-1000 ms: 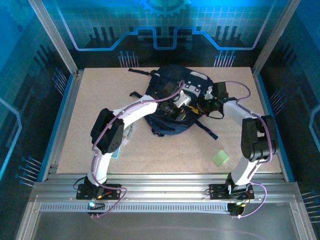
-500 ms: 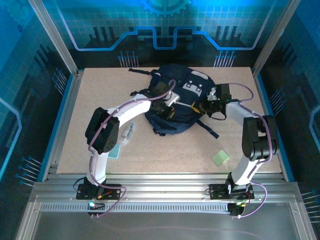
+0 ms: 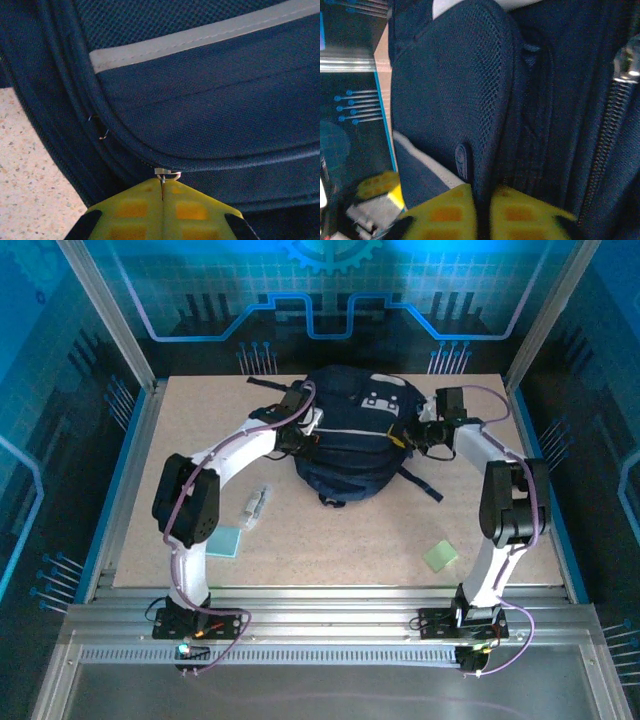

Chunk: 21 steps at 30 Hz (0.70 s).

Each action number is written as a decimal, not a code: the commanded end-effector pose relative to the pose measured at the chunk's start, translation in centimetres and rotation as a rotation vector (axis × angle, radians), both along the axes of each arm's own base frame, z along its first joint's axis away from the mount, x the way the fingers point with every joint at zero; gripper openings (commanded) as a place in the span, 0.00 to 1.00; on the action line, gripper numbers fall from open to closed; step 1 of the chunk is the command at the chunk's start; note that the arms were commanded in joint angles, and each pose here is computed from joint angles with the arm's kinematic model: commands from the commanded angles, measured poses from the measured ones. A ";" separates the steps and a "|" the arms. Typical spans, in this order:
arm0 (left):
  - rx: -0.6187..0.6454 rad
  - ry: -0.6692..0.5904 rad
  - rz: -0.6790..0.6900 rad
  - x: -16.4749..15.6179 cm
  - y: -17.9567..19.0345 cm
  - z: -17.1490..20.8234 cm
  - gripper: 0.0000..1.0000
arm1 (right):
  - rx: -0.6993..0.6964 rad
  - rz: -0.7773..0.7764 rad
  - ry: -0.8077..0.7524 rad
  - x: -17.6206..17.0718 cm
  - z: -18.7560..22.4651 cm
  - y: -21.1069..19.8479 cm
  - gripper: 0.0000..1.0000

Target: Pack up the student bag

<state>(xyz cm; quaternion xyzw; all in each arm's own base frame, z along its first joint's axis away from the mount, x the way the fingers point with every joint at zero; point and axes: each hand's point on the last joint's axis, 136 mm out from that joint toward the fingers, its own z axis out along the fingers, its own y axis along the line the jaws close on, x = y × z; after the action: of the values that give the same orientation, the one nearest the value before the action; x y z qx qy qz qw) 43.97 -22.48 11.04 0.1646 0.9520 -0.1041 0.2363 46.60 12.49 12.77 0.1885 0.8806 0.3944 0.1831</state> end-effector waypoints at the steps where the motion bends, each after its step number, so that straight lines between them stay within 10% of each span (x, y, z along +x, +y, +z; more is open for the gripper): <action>1: -0.116 0.008 -0.065 -3.3 -4.1 3.3 0.00 | -0.052 -0.088 -0.093 2.6 2.3 -2.4 0.39; 9: -0.265 0.029 -0.200 -1.3 -11.4 4.5 0.00 | -0.030 -0.112 -0.074 -3.5 4.3 -2.5 0.58; 18: -0.304 0.016 -0.302 -3.0 -14.6 6.2 0.00 | 0.094 -0.088 -0.050 -4.5 3.5 2.6 0.55; 21: -0.304 0.010 -0.314 -4.0 -14.8 6.2 0.00 | 0.123 -0.079 -0.054 -3.0 2.8 4.5 0.37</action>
<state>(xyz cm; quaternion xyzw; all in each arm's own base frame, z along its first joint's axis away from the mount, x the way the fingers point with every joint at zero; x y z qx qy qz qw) 41.77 -35.19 13.81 0.2391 0.9158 -0.2441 0.2109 41.77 15.24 15.17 0.2208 0.8564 0.4196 0.2043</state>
